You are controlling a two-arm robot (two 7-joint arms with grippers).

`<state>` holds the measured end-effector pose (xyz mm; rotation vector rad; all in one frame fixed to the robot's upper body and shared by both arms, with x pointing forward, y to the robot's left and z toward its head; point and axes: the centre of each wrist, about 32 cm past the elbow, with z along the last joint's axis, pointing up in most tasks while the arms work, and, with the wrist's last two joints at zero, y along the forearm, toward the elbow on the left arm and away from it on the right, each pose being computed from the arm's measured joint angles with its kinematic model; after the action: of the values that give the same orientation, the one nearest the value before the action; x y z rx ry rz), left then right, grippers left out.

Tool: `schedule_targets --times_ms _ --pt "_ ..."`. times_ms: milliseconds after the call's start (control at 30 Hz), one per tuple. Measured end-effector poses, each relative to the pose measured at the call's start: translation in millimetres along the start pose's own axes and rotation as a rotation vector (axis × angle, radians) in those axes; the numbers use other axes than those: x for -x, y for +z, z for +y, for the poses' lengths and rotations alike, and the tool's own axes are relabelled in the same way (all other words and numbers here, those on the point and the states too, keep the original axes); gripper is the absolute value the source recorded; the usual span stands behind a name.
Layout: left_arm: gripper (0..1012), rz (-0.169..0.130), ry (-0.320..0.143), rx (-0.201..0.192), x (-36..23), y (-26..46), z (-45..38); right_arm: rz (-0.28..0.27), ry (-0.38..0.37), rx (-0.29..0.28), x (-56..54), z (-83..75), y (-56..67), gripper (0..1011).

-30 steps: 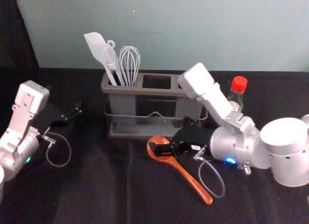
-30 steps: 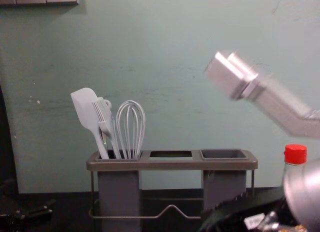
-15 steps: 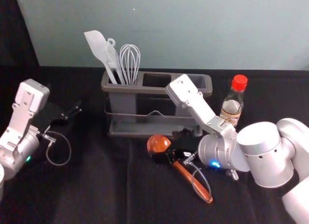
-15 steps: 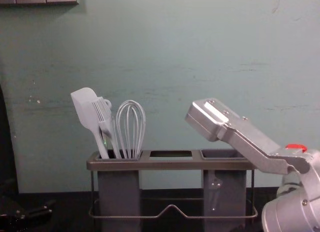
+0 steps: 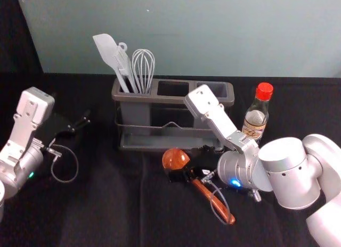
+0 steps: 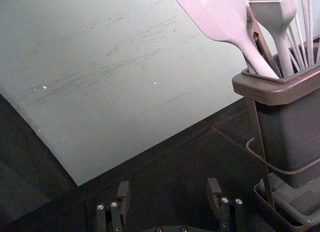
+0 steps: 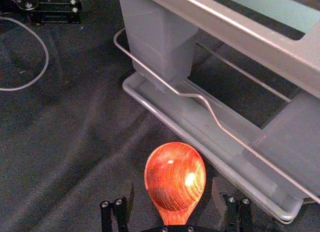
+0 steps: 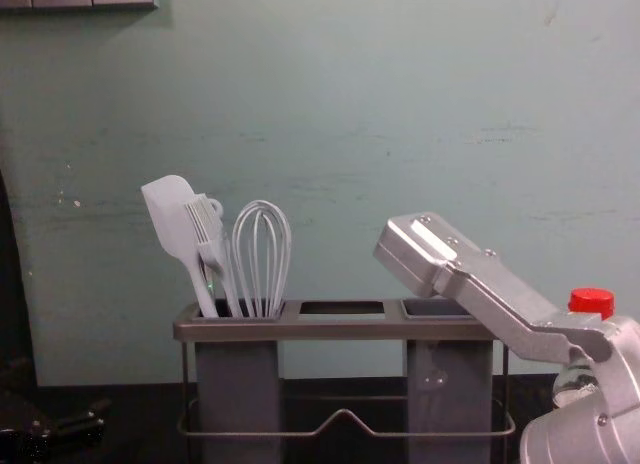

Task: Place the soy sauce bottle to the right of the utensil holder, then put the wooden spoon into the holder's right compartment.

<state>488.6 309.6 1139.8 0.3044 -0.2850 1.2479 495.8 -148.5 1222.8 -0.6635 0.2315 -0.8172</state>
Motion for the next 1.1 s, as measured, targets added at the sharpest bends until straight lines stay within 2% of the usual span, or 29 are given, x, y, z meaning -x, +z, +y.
schedule_targets --times_ms 1100 --pt "1005 0.0 0.0 0.0 0.0 0.0 0.0 0.002 0.005 0.016 -2.5 19.5 -4.4 1000"
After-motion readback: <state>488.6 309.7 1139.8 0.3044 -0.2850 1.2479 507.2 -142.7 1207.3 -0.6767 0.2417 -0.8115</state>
